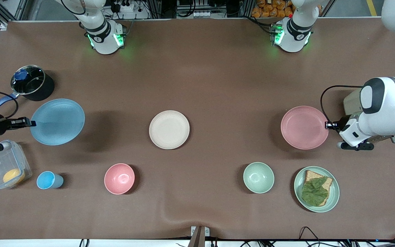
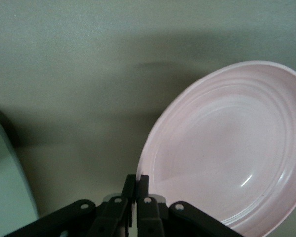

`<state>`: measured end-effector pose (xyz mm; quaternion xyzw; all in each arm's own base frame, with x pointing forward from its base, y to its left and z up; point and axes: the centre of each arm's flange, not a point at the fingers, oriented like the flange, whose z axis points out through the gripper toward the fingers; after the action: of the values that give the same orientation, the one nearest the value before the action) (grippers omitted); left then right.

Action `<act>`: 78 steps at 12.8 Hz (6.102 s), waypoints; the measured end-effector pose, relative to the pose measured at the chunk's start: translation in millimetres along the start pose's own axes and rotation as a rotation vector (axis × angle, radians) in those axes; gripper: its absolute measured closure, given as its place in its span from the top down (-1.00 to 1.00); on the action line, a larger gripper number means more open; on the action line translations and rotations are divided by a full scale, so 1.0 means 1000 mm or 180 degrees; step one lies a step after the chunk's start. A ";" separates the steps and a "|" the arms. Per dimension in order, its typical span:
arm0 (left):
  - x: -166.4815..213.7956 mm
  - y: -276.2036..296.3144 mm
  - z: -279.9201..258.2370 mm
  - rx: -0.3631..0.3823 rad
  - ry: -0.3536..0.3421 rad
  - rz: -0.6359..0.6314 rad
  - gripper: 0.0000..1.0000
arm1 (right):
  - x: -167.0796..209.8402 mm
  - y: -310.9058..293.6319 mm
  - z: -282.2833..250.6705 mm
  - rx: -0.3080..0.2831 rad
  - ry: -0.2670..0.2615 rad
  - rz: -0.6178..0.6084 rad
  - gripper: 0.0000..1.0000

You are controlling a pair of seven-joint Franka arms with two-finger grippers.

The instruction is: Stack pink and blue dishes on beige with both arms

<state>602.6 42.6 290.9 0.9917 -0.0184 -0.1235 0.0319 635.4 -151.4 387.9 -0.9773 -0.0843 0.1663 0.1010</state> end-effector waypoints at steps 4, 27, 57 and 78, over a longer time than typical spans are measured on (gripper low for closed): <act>0.008 -0.030 0.038 -0.0079 -0.0013 0.0009 -0.90 | 0.014 0.013 0.051 -0.0012 -0.0016 0.0027 -0.92; -0.010 0.038 -0.149 0.0219 0.0873 0.0313 1.00 | 0.008 0.016 0.023 -0.0368 0.0414 0.0002 1.00; -0.043 0.133 -0.299 0.0440 0.0874 0.0156 1.00 | -0.093 -0.169 -0.120 -0.0634 0.0909 0.0460 1.00; -0.051 0.129 -0.300 0.0455 0.0748 0.0105 1.00 | -0.094 -0.168 -0.119 -0.0629 0.0883 0.0468 1.00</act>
<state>623.0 -66.4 602.2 0.9986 -0.0396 -0.0043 -0.0349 566.3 -28.2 564.3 -0.9995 -0.0138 0.0278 0.0027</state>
